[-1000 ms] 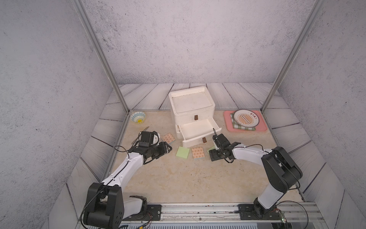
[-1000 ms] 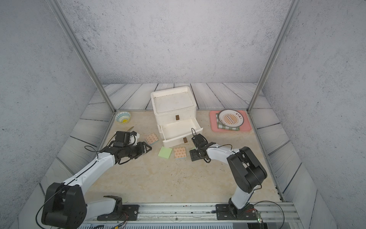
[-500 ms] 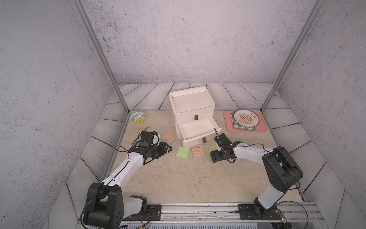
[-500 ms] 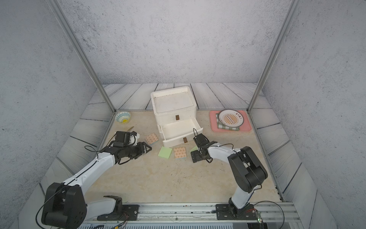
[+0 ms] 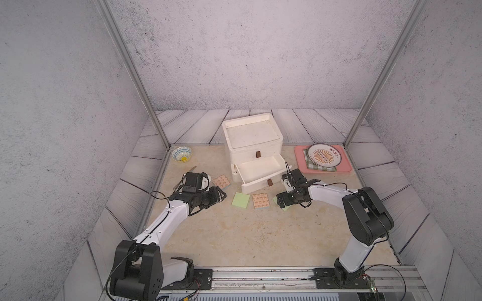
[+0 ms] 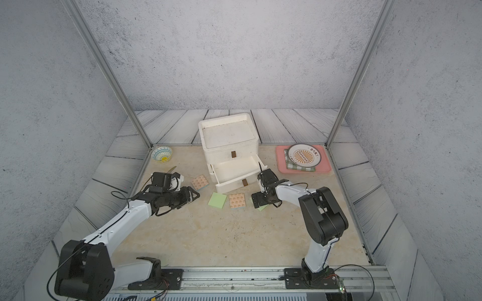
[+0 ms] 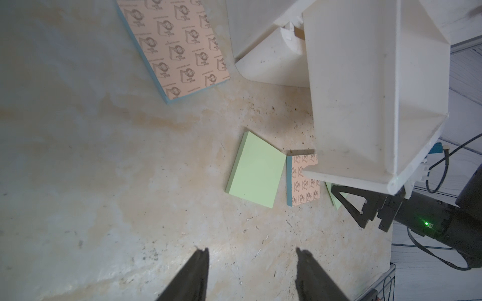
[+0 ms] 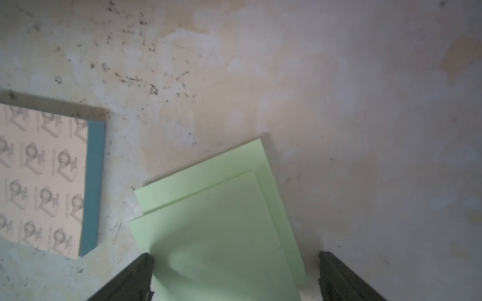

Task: Please put the sticky notes in the drawer by color
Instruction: Pick up the sticky notes from the center of the board.

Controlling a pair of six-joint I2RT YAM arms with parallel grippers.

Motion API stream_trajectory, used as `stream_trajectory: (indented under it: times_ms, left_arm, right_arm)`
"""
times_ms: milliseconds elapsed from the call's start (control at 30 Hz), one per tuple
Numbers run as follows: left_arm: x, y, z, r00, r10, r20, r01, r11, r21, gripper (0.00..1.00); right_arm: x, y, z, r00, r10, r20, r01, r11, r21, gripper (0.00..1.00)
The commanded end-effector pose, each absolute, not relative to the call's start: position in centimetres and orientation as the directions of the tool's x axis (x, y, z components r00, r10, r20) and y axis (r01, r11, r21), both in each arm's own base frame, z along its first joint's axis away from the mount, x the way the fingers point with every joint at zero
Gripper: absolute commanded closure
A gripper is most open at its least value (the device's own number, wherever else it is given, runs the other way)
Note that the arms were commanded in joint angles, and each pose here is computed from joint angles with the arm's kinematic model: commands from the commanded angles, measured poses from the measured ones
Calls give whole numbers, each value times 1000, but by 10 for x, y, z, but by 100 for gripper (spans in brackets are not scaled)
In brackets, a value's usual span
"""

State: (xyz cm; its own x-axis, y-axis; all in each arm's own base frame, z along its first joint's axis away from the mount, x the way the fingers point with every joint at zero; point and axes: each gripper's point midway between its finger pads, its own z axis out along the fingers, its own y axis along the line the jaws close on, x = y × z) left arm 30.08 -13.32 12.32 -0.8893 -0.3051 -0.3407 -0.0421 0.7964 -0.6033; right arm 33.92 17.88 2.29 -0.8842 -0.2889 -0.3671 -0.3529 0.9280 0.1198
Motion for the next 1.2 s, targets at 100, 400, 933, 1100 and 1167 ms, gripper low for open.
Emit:
stream_trajectory:
  times_ms: [100, 400, 933, 1100, 1167]
  left_arm:
    - [305, -135, 134, -883, -295, -364, -17, 796, -605, 42]
    - [306, -135, 137, -880, -297, -370, -15, 797, -604, 42]
    - [306, -136, 138, -881, -298, -366, -12, 790, -613, 42]
    - [306, -137, 138, -883, -296, -365, -11, 789, -614, 42]
    - [307, -137, 138, -882, -298, -365, -12, 789, -615, 42]
  right_arm:
    - [332, 187, 12, -892, -310, -329, -381, 907, 181, 1]
    - [326, 190, 9, -896, -309, -318, -378, 907, 185, 1]
    - [312, 178, -11, -916, -294, -273, -297, 954, -32, 5]
    - [312, 173, -10, -917, -270, -294, -265, 962, -60, 21]
    - [312, 171, -7, -913, -268, -307, -261, 963, -65, 27]
